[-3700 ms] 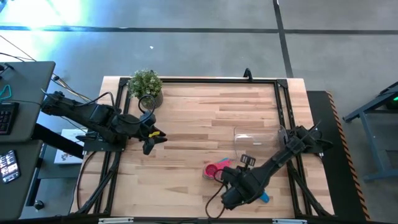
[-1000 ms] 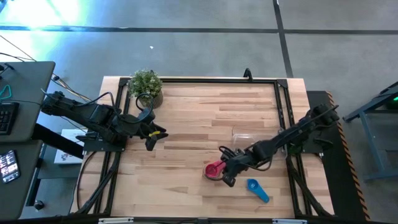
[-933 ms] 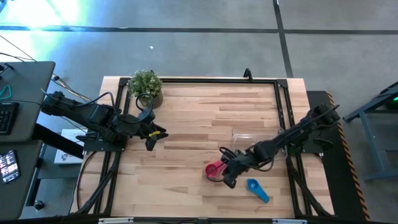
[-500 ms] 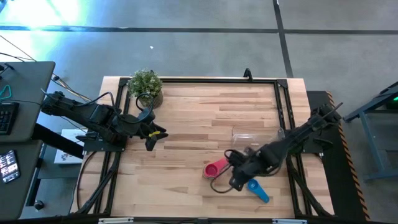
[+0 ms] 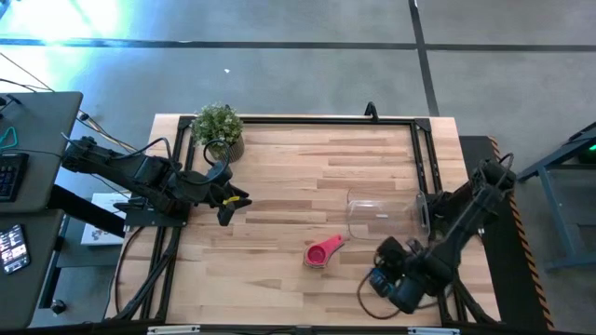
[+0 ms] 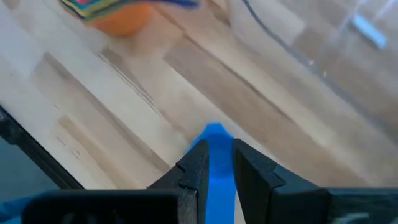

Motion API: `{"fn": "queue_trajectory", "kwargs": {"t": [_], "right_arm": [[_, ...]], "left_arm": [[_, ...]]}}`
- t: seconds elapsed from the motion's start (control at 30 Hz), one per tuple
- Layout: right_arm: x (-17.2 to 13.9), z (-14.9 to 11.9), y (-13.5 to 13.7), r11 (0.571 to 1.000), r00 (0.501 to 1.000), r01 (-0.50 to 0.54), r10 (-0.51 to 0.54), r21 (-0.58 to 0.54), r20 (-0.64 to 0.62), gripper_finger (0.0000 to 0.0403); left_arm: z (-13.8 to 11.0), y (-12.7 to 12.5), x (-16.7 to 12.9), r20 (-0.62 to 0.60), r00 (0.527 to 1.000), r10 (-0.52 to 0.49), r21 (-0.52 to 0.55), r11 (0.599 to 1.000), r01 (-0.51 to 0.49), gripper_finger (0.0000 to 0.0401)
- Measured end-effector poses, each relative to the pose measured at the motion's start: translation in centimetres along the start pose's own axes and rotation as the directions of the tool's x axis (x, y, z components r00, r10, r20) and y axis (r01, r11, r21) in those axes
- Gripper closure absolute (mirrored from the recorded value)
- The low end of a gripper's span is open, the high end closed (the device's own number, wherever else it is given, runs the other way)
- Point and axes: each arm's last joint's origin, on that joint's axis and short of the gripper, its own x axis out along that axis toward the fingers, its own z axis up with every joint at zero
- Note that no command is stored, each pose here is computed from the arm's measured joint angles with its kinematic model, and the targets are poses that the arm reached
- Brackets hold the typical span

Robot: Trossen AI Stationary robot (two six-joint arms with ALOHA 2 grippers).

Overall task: Nest measuring cups in basket
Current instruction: Stack the dark blue measuring cup on top of the red measuring cup

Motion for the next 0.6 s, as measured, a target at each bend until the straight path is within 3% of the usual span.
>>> {"fn": "queue_trajectory", "kwargs": {"t": [0.37, 0.6], "right_arm": [[1.9, -4.2, -2.5, 0.995, 0.998, 0.051, -0.048, 0.085, -0.03, 0.0341], [4.3, -4.9, -2.9, 1.0, 0.995, 0.011, -0.009, 0.02, -0.102, 0.034]], "left_arm": [[0.0, 0.0, 0.0, 0.0, 1.0, 0.0, 0.0, 1.0, 0.0, 0.0279], [0.0, 0.0, 0.0, 0.0, 1.0, 0.0, -0.003, 1.0, 0.0, 0.0279]]}}
